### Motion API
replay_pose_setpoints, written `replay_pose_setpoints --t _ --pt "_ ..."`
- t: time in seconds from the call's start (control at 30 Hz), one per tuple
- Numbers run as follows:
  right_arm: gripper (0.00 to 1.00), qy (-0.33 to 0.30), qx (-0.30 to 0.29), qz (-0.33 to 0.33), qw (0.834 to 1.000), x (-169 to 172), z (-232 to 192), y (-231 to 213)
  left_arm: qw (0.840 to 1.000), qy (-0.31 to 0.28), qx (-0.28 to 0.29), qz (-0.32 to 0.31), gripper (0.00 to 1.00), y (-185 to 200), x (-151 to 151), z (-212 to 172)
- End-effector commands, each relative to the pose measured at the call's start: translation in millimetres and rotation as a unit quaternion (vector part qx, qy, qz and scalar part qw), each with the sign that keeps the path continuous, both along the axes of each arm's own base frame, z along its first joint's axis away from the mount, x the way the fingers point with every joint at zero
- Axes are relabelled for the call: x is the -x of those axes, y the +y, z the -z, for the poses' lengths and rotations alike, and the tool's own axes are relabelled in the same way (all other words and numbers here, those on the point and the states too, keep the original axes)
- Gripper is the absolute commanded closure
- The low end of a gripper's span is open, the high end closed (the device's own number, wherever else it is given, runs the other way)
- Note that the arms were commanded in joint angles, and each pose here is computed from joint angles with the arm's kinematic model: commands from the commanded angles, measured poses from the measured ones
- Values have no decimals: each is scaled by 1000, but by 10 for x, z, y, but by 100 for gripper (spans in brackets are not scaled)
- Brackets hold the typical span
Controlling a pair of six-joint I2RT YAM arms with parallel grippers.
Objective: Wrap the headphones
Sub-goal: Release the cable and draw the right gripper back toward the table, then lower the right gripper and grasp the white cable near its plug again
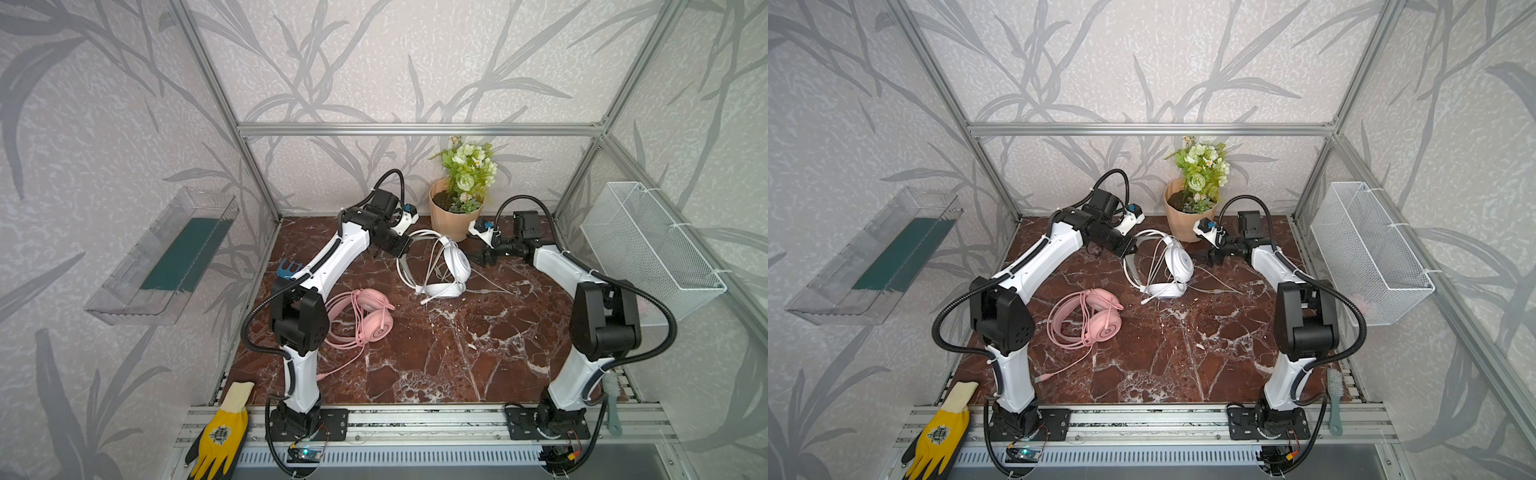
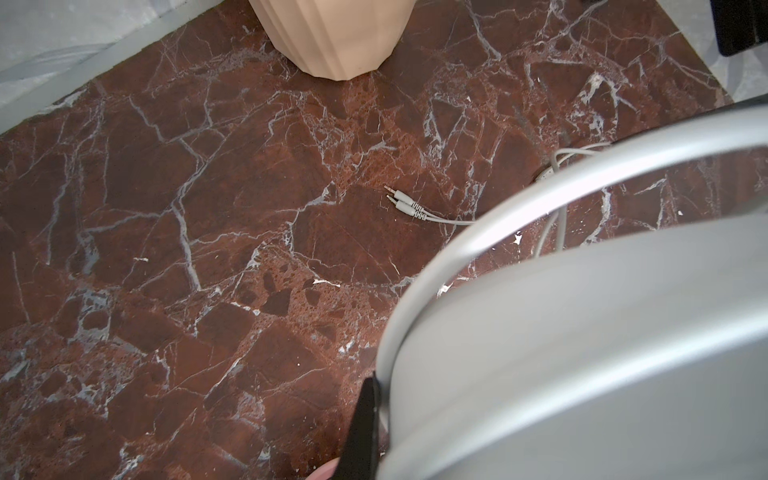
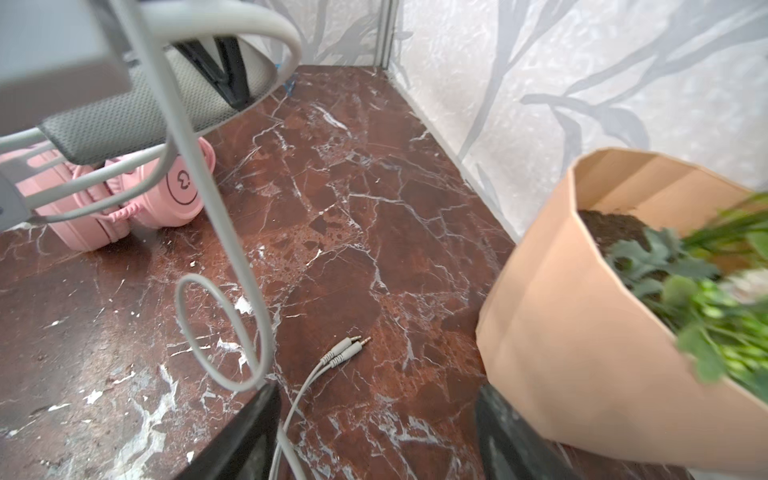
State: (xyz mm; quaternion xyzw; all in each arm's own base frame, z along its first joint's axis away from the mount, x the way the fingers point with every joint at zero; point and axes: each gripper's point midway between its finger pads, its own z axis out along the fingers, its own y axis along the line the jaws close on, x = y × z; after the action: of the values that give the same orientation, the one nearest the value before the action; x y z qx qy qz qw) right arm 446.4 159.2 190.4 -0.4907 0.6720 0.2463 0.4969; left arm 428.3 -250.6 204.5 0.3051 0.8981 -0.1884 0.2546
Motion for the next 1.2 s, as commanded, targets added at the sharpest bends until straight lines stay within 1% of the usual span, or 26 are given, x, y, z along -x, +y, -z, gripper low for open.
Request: replay_pose_setpoints --t 0.0,0.07,0.17,0.2,0.27,0.37,0.4,0.47,0.57,0.6,0.7,0.83,0.87,0.9,0.93,1.17 --pt "23 -36 -30 12 999 28 -251 -55 998 -28 57 19 100 -103 82 -402" --pt "23 -26 -13 9 1000 89 -89 -72 997 -28 62 20 100 -110 87 -429" --pt "23 -17 -4 5 1000 149 42 -78 997 -30 70 23 100 -125 97 -485" --pt "23 -29 -3 1 1000 194 -31 -66 997 -30 72 25 100 -133 105 -496" --pt "23 -35 8 -2 999 222 46 -21 996 -29 76 28 100 -146 120 -530" --pt "23 -47 31 8 998 171 183 50 996 -25 83 31 100 -168 133 -552" --pt "23 -40 42 15 998 121 336 65 996 -25 85 33 100 -176 140 -572" --pt "23 -45 58 30 997 29 477 89 995 -21 89 35 100 -192 154 -596" --pt "28 -42 67 48 996 -84 597 105 995 -20 89 35 100 -191 162 -615" --pt "31 -41 69 49 996 -98 621 110 995 -20 89 34 100 -189 162 -614" --pt "46 -37 78 40 995 -68 680 140 995 -20 92 33 100 -193 168 -630" --pt "85 -21 89 34 995 48 786 121 994 -21 104 32 100 -217 151 -665" --pt "93 -17 89 32 995 92 811 117 993 -21 108 31 100 -225 143 -674" --pt "97 -15 91 31 995 128 827 112 993 -20 113 30 100 -228 136 -685" --pt "100 -12 91 32 995 162 844 106 992 -18 119 28 100 -235 125 -688" --pt "100 -6 92 37 995 359 855 82 986 -12 167 2 100 -181 17 -772"
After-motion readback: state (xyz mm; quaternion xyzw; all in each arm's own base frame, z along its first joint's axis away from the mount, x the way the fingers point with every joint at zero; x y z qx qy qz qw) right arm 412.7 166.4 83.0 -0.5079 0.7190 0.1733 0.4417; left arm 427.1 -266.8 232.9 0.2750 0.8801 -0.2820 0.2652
